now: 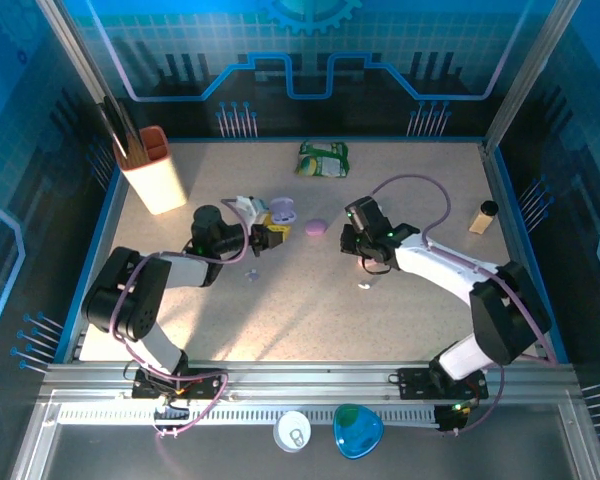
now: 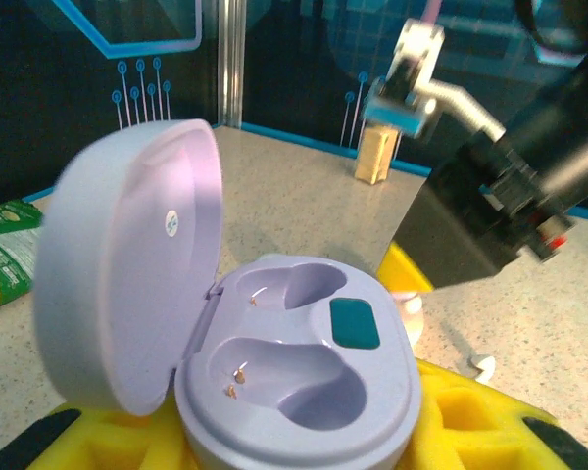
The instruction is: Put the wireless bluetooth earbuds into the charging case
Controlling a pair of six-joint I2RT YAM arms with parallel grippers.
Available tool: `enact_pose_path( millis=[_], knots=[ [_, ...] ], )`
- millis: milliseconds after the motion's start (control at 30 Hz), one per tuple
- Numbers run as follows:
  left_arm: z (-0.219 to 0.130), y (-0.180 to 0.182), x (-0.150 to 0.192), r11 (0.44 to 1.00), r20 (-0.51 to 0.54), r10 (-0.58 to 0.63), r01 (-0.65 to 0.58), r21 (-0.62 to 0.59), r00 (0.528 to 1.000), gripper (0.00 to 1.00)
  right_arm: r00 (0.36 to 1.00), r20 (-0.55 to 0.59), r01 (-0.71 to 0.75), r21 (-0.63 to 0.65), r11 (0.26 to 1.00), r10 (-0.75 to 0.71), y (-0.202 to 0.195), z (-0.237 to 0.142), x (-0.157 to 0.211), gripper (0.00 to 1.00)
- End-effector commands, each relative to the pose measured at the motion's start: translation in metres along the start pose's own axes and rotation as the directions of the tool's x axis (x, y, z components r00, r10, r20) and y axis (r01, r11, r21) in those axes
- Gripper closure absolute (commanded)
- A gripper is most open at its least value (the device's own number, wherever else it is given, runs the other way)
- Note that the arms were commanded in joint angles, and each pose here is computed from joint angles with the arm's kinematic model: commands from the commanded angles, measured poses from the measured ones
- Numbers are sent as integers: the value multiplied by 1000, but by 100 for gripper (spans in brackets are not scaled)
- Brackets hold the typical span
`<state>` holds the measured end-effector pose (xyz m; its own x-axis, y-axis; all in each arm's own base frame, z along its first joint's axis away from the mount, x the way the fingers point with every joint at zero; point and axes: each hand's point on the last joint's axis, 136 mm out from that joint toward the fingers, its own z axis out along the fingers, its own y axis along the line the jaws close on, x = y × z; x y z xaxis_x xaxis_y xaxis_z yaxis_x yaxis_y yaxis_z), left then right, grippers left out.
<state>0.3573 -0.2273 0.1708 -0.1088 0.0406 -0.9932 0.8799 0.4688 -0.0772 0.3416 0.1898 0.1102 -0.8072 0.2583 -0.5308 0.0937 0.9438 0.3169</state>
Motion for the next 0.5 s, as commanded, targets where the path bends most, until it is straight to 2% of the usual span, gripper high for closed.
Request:
enact_pose_path(
  millis=[0, 267, 467],
  knots=[
    [13, 5, 3, 995, -47, 86, -89, -54, 995, 73, 998, 59, -13, -31, 999, 14, 8, -22, -13, 81],
    [40, -11, 9, 992, -58, 121, -122, -16, 991, 72, 991, 106, 100, -196, 976, -80, 55, -61, -32, 81],
    [54, -20, 12, 992, -65, 123, -124, -5, 990, 72, 983, 115, 172, -314, 934, -143, 97, -75, -38, 81]
  ],
)
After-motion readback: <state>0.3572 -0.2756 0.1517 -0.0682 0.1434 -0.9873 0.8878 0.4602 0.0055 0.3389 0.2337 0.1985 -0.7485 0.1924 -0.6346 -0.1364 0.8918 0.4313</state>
